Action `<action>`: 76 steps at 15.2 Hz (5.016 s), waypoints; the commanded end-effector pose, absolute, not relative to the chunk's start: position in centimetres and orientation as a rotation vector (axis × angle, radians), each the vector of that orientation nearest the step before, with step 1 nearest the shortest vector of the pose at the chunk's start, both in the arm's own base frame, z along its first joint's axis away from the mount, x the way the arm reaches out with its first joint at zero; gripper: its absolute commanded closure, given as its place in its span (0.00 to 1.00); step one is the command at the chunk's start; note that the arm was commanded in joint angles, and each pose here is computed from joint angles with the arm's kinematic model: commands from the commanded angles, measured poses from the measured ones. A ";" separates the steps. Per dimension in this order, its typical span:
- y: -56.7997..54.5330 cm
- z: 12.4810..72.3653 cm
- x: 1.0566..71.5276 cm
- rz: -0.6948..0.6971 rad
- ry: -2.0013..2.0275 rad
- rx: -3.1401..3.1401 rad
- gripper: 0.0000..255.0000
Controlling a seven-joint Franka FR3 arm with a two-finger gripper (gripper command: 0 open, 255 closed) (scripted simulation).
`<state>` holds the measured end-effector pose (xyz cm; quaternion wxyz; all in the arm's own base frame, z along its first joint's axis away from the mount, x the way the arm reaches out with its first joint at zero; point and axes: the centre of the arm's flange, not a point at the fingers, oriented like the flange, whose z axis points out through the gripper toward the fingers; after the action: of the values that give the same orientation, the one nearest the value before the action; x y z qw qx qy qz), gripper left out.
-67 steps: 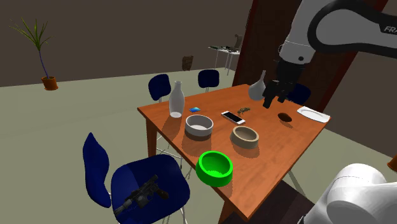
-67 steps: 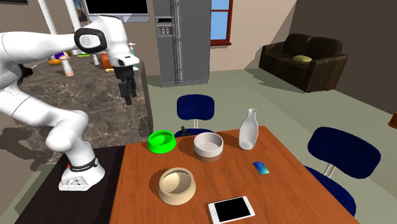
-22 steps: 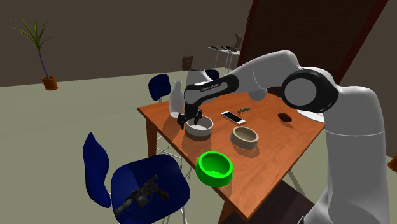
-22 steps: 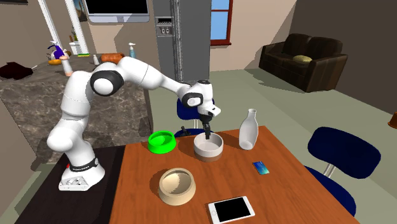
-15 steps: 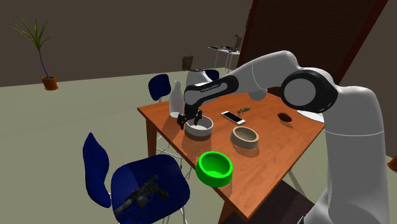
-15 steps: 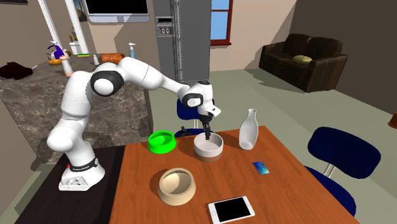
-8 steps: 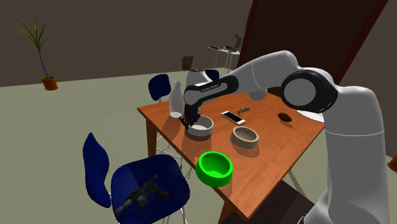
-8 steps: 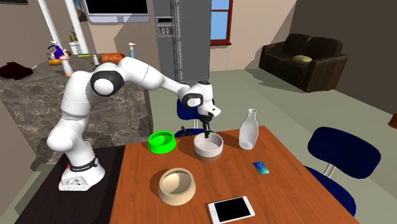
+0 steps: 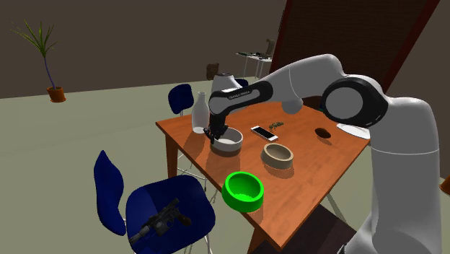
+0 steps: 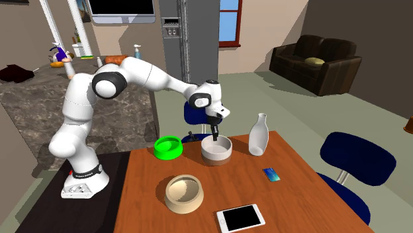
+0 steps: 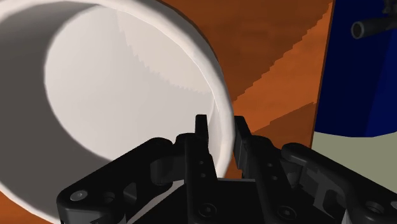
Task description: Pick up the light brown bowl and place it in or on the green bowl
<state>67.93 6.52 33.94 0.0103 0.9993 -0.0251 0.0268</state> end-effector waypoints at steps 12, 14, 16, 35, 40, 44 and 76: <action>6.5 40.8 68.0 0.085 -0.078 3.119 1.00; 6.5 41.8 68.0 0.085 -0.078 3.119 1.00; 6.5 42.9 68.0 0.085 -0.078 3.119 1.00; 15.5 46.2 47.6 0.085 -0.078 3.119 1.00; 18.2 46.9 41.6 0.085 -0.078 3.119 1.00; 18.6 45.4 40.7 0.085 -0.078 3.119 1.00; 18.6 39.6 40.6 0.085 -0.078 3.119 0.00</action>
<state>40.76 18.49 38.39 0.0101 0.9993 -0.0252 0.0275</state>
